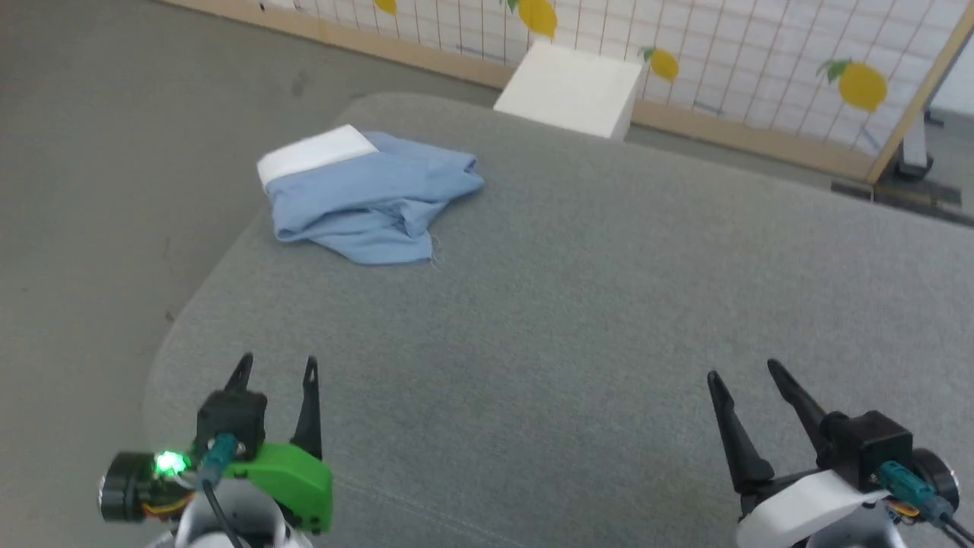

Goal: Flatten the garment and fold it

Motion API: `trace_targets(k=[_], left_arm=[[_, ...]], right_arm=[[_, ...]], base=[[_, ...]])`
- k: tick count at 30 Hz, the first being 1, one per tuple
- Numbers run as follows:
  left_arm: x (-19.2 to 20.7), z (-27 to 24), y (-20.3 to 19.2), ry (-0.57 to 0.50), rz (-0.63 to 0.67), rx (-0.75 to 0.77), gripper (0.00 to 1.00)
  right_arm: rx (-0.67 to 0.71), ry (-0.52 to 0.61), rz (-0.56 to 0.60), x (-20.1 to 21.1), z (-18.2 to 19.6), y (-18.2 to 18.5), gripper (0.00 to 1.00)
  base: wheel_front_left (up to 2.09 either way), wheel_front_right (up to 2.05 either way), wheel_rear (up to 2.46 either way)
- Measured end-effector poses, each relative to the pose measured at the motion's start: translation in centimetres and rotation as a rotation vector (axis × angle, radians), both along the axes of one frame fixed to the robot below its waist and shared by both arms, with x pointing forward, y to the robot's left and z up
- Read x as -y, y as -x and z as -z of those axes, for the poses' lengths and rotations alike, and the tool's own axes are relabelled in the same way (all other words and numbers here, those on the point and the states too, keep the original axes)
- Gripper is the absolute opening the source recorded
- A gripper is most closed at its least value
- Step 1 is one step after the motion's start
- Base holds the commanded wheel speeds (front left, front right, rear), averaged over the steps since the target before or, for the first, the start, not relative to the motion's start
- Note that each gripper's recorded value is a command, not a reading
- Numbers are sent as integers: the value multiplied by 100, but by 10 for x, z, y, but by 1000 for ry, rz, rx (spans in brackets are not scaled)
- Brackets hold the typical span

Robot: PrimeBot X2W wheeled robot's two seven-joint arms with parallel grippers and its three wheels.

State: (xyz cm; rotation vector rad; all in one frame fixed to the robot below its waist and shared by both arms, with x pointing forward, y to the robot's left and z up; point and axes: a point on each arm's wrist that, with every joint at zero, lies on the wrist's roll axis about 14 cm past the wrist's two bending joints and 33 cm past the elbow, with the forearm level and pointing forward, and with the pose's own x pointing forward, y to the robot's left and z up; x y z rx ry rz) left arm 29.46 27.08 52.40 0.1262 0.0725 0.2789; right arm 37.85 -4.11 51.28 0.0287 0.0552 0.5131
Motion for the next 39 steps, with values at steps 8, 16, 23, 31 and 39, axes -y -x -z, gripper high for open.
trace_targets(k=[8, 16, 23, 31, 39], left_arm=[[-4, -20, -68, -73, 148, -52, 100], [-13, -14, -152, -136, 255, -195, 100], [-3, 17, -208, -161, 356, -365, 100], [-4, 48, -253, -25, 406, -593, 100], [-22, 101, -254, -21, 390, -871, 100]], right_arm=[[-14, 54, 49, 27, 13, -24, 100], [-56, 96, 114, 56, 37, -43, 100], [-104, 121, 183, 81, 60, -53, 100], [-169, 138, 237, 99, 90, -57, 100], [-212, 154, 289, 115, 110, -55, 100]], base=[[0, 0, 0], [0, 0, 0], [0, 0, 0], [0, 0, 0], [0, 0, 0]])
